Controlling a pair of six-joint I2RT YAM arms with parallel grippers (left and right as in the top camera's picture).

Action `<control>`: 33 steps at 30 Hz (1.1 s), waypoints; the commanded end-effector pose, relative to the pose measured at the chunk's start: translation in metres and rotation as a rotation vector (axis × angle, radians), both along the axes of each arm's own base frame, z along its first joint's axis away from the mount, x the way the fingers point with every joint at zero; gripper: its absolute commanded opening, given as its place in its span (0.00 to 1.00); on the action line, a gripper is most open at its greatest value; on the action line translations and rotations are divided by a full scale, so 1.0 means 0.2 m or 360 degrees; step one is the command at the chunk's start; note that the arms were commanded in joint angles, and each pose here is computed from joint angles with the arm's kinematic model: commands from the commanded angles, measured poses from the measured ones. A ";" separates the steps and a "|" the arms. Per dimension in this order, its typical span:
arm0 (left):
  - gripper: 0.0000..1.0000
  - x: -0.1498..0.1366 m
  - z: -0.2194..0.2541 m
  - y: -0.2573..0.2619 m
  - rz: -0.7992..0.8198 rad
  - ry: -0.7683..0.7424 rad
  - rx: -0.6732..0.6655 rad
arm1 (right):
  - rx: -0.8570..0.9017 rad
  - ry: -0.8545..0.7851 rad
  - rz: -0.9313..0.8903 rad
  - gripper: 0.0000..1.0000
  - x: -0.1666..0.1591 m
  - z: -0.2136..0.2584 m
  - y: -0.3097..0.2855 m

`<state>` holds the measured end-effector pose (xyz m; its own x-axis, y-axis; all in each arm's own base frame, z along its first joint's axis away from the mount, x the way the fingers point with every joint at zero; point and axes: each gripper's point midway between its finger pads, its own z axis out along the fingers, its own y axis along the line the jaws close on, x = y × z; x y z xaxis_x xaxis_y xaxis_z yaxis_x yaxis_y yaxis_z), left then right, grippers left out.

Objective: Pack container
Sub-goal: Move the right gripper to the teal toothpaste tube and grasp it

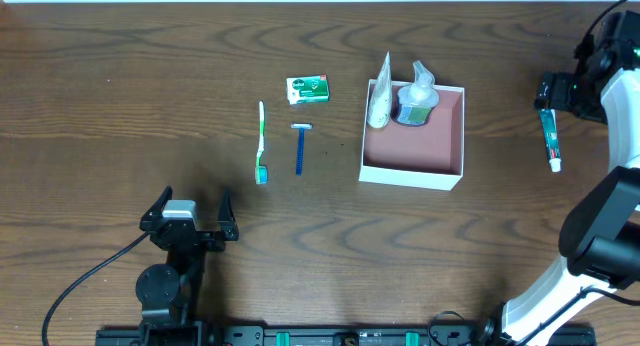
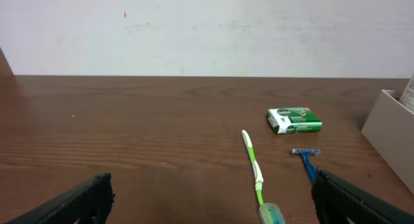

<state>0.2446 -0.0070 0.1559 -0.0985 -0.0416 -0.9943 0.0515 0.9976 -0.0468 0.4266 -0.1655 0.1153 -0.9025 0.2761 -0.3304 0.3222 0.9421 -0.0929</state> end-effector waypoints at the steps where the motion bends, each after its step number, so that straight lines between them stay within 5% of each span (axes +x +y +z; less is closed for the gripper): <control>1: 0.98 0.00 -0.07 -0.01 -0.0010 0.0063 -0.0004 | 0.0066 0.0018 0.0124 0.99 -0.01 -0.05 0.01; 27: 0.98 0.00 -0.07 -0.01 -0.0010 0.0063 -0.0004 | 0.0177 0.0132 0.0326 0.99 -0.11 -0.42 -0.04; 33: 0.98 0.00 -0.07 -0.01 -0.0010 0.0063 -0.0004 | 0.0194 0.0203 0.0336 0.93 -0.13 -0.52 -0.04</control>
<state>0.2446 -0.0070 0.1559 -0.0985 -0.0416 -0.9943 0.0515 0.9976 -0.0468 0.4047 -0.1735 0.0229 -0.9696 0.1226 -0.2115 0.1276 0.9918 -0.0099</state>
